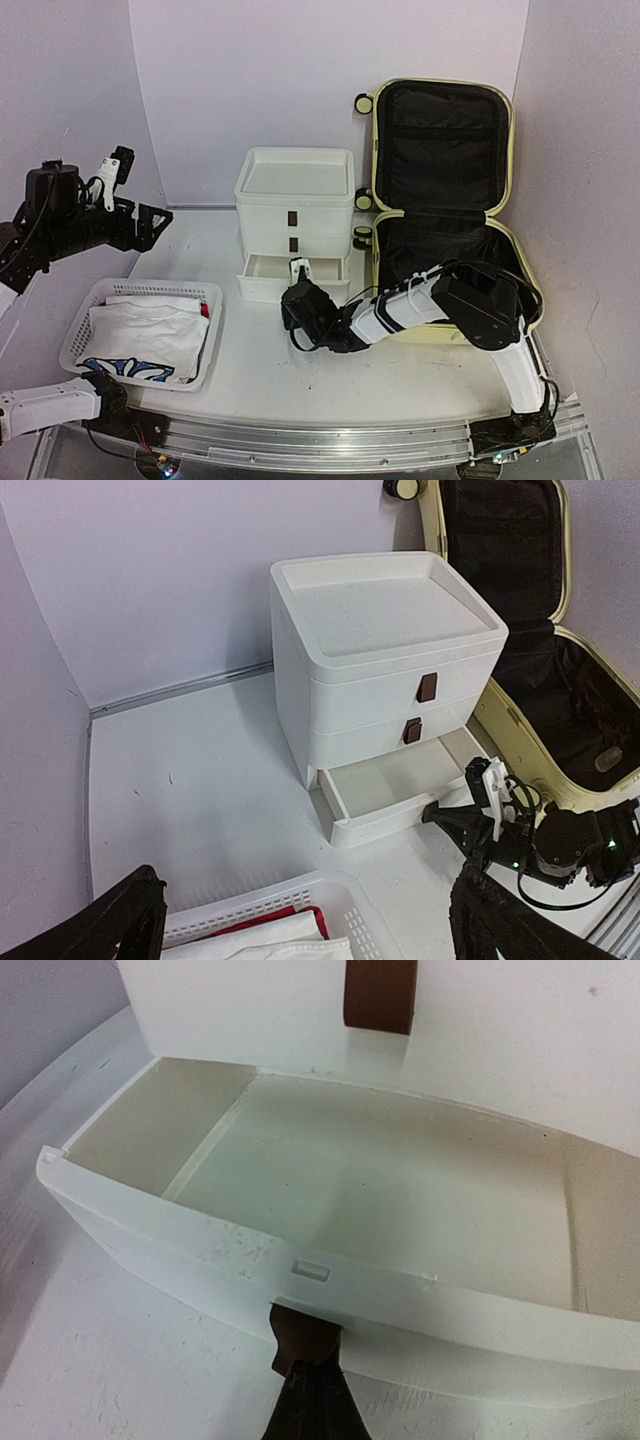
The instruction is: Open, take out, and arrange the luggage
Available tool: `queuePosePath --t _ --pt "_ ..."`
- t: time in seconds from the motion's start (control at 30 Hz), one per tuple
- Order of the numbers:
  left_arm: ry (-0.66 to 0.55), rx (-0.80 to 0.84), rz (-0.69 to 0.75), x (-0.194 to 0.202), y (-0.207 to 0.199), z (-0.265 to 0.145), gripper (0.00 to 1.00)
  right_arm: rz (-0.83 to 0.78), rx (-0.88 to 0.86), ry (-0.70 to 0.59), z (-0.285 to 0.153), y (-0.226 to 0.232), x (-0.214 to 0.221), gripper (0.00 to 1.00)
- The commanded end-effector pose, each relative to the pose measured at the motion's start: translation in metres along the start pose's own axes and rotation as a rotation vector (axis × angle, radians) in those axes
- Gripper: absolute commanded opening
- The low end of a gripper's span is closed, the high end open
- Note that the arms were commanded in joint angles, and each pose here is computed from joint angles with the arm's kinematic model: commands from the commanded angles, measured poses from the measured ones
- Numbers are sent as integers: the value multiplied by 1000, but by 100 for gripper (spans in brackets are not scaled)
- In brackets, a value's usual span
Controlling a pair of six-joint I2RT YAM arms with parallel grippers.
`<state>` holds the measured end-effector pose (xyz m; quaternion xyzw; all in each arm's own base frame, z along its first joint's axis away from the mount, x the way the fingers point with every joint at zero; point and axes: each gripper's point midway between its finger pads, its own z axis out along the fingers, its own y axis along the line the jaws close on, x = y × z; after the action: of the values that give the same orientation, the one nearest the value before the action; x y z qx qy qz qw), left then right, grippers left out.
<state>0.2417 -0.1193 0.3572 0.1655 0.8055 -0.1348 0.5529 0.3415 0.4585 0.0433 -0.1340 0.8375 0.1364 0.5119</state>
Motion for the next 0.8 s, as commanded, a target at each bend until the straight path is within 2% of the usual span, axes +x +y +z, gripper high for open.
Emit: queuePosePath --t 0.0,0.17,0.2,0.33,0.5,0.57,0.67,0.77 --pt "-40 -8 -3 -10 2 3 100 4 -30 41 -26 16 4 0" --pt "-19 -31 2 -5 6 11 100 3 -18 65 -46 21 9 0" --pt "-14 -37 2 -4 8 13 99 -2 -13 76 -48 20 10 4" --pt "15 -61 3 2 12 22 99 -81 -14 130 -66 19 -6 46" --pt "52 -126 15 12 23 34 100 -277 -61 225 -121 8 -49 85" --pt "57 -166 20 14 30 37 100 -417 -22 270 -149 -16 -65 97" --pt "63 -238 21 15 42 43 99 -584 96 246 -182 -61 -88 98" --pt "56 -308 -18 12 53 53 100 -668 181 188 -210 -103 -111 98"
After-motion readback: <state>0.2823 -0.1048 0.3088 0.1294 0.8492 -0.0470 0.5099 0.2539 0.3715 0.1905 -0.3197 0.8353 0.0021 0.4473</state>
